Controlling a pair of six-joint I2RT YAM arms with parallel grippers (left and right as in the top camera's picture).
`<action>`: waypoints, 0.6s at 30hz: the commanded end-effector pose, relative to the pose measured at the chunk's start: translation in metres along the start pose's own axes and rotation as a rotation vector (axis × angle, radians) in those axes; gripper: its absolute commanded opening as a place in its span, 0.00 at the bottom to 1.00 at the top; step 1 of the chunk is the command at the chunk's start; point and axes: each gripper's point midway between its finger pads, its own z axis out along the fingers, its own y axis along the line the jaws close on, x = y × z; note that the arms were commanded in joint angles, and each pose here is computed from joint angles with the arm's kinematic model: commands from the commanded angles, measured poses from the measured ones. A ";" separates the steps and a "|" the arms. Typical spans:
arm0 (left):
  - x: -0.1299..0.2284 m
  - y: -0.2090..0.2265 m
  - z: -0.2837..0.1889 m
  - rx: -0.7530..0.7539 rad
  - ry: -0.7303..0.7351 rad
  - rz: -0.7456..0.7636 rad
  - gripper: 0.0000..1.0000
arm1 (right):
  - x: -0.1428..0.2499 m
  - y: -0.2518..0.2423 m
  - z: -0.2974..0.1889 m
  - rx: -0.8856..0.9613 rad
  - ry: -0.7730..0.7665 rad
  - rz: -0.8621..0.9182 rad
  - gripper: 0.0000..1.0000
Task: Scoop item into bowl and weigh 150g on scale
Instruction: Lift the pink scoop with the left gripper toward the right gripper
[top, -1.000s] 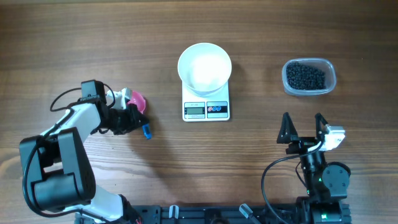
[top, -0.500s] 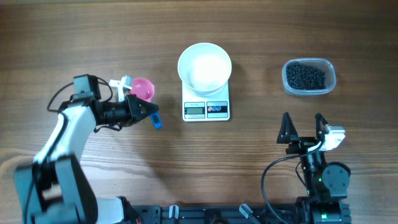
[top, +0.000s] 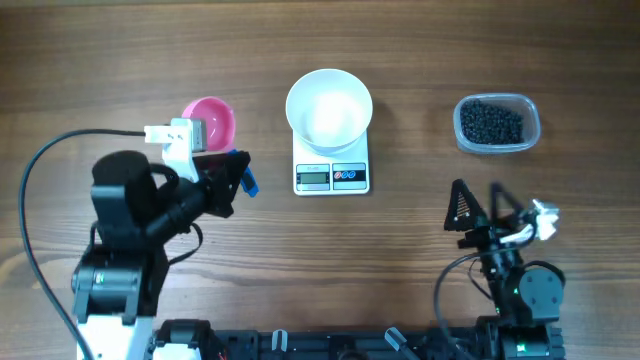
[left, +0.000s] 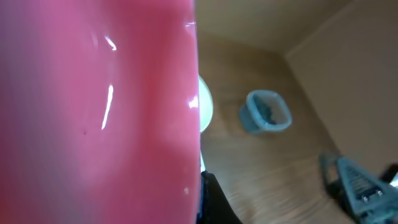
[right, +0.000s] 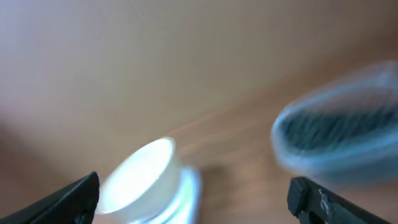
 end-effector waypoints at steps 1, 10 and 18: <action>-0.014 -0.011 -0.002 0.003 -0.060 -0.062 0.04 | 0.011 0.009 0.000 -0.031 0.076 0.712 1.00; -0.013 -0.040 0.027 0.111 -0.020 -0.024 0.04 | -0.099 0.103 -0.030 -0.388 -0.200 0.439 1.00; -0.055 -0.096 0.039 0.314 -0.152 -0.067 0.04 | -0.090 0.138 0.008 -0.292 0.150 0.381 1.00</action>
